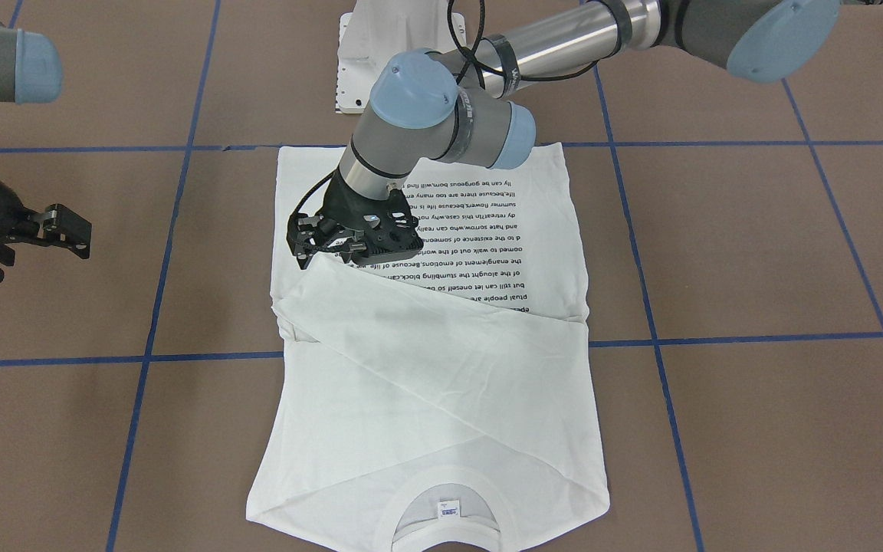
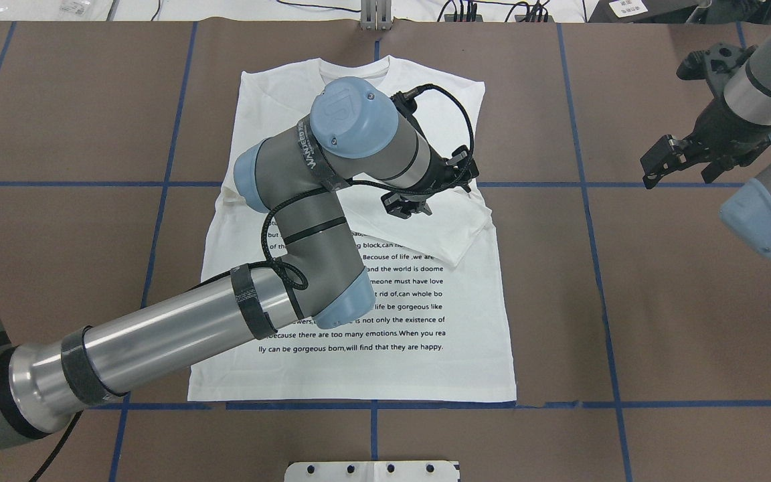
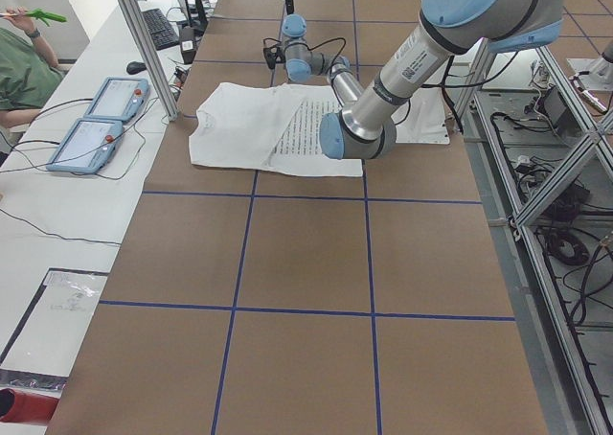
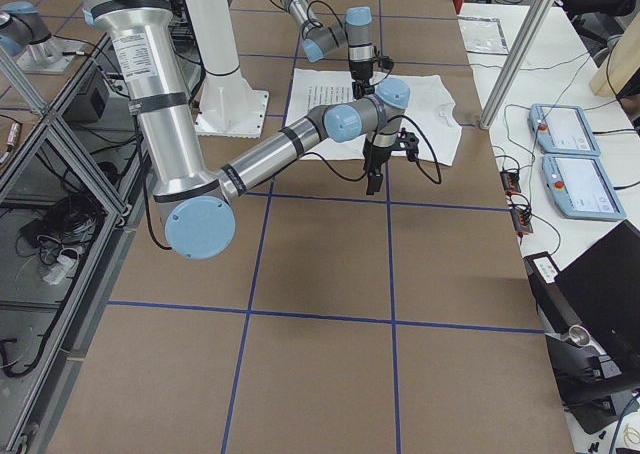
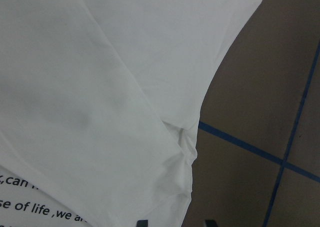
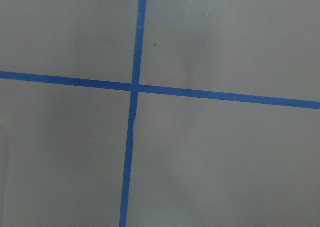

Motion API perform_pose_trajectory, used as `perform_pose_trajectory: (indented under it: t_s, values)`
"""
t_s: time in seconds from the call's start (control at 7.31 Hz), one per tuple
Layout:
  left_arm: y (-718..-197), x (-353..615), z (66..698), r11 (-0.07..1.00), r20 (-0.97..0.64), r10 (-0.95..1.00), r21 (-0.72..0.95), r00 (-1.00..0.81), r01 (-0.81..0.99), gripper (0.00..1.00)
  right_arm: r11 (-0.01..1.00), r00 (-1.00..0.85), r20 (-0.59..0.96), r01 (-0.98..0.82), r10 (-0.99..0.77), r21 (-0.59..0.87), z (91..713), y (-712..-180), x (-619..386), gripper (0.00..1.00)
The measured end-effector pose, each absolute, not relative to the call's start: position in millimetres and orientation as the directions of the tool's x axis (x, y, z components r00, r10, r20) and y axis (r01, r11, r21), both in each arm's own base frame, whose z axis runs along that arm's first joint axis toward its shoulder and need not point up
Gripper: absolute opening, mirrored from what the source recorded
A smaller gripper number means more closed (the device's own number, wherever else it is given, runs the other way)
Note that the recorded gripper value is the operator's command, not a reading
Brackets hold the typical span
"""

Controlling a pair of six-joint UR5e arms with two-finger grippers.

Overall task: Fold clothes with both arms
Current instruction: 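Carry the sleeve with the left gripper across the shirt toward the collar, then release the sleeve and move both grippers to the shirt's side edges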

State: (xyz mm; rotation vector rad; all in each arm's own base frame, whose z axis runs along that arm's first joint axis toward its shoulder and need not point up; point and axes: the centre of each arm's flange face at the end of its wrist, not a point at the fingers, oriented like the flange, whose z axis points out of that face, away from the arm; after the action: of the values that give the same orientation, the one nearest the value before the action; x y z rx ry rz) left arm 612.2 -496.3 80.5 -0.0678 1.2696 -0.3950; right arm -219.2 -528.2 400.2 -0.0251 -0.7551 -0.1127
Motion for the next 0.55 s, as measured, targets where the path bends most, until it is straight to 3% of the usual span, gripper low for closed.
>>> perform_pose_trajectory:
  t_s: [0.55]
  values:
    - [-496.6, 569.1, 136.3, 0.964, -0.922, -0.196, -0.119, 0.335, 0.238, 1.0, 0.999, 0.66, 0.75, -0.015, -0.029, 0.052, 360.7, -488.5, -300.2, 1.0]
